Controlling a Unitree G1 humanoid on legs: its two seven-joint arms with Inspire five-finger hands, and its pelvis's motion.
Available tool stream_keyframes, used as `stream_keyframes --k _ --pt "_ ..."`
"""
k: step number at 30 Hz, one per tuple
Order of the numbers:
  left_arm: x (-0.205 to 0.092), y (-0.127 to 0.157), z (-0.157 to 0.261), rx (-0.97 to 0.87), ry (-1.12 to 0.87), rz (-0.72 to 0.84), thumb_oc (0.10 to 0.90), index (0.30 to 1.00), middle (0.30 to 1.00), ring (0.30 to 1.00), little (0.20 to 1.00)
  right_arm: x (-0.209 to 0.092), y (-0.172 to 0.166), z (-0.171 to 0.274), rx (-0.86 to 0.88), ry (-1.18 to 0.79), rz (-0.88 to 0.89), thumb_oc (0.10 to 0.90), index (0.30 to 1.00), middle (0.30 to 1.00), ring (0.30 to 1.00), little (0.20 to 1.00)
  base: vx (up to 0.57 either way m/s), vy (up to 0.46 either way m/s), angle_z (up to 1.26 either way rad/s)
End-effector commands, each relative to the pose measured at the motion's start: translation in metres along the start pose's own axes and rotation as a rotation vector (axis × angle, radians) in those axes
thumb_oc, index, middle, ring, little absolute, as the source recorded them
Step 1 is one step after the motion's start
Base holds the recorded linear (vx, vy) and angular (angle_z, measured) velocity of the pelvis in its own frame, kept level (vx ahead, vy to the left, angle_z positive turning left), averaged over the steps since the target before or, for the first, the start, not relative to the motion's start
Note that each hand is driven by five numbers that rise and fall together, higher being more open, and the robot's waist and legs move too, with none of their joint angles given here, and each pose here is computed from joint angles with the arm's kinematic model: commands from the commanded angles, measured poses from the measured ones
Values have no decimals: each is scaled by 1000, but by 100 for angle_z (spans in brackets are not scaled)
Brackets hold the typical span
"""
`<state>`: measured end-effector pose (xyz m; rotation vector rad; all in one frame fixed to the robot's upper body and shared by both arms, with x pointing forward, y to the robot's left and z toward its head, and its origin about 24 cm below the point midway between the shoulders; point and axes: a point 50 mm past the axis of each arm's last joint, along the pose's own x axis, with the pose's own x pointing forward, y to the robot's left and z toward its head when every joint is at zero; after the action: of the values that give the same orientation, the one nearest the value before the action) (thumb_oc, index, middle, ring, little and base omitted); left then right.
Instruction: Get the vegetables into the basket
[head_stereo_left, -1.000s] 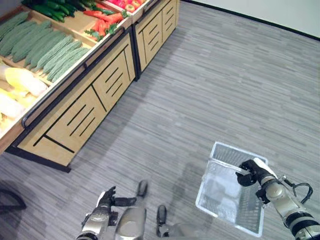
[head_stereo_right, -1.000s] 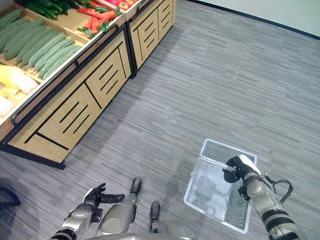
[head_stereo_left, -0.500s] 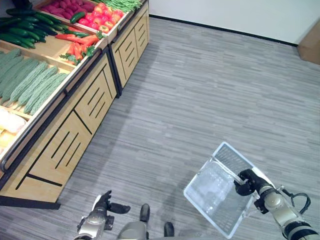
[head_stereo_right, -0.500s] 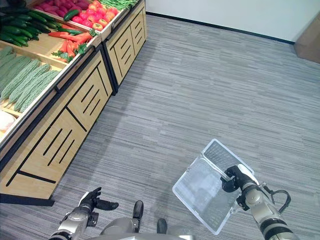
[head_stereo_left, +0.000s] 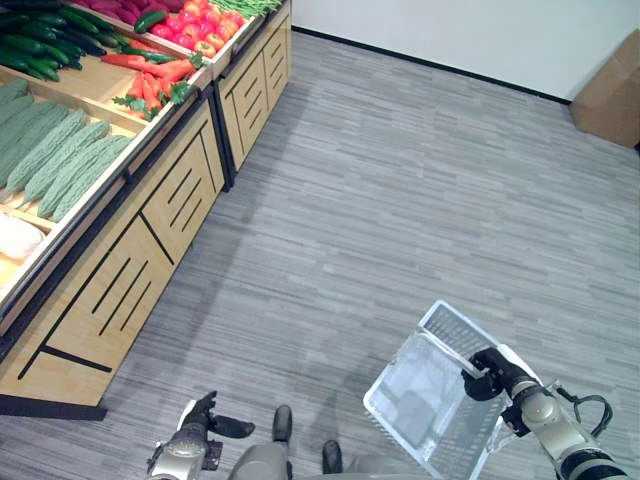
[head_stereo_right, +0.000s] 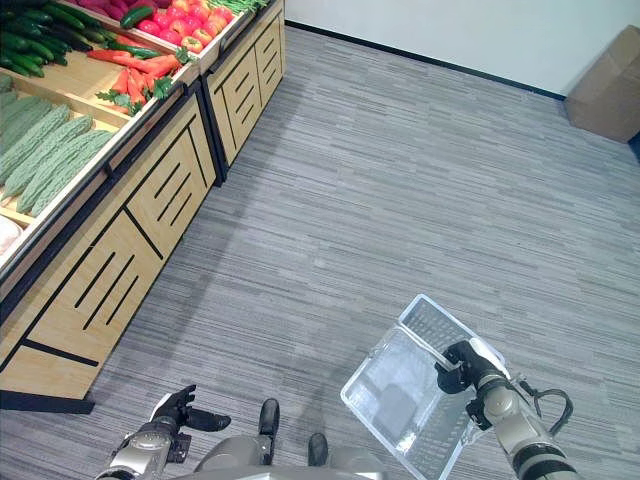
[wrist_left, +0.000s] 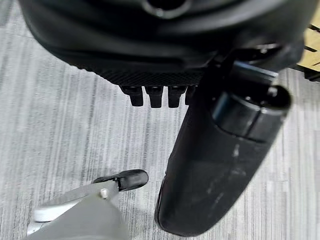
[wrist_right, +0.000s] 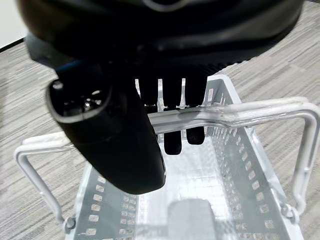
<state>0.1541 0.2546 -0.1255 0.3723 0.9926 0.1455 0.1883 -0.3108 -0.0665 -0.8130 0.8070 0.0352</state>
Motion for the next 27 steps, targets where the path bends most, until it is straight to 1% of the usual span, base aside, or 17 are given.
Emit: stream_keyframes --k 1,4,7,13,20,27 --pt "2 15 31 15 -126 57 900 1000 1000 1000 1000 1 -68 32 24 -128 -245 400 300 300 300 300 173 18 22" --pt "2 14 32 22 -125 52 900 1000 1000 1000 1000 -1 -65 23 33 -103 -242 400 300 300 300 300 138 11 31" --pt "2 11 27 15 -110 47 900 1000 1000 1000 1000 -1 -66 24 29 -106 -245 400 300 300 300 300 48 -11 34" --pt "1 11 18 -4 -84 49 900 1000 1000 1000 1000 0 -64 23 31 -98 -234 400 300 300 300 300 49 -46 -6" --pt "0 7 11 -1 -62 37 900 1000 1000 1000 1000 0 -64 8 30 -40 -226 400 300 300 300 300 8 -45 2" --pt "-1 3 4 -6 -38 26 900 1000 1000 1000 1000 -1 -65 6 24 -29 -222 400 300 300 300 300 29 -54 4"
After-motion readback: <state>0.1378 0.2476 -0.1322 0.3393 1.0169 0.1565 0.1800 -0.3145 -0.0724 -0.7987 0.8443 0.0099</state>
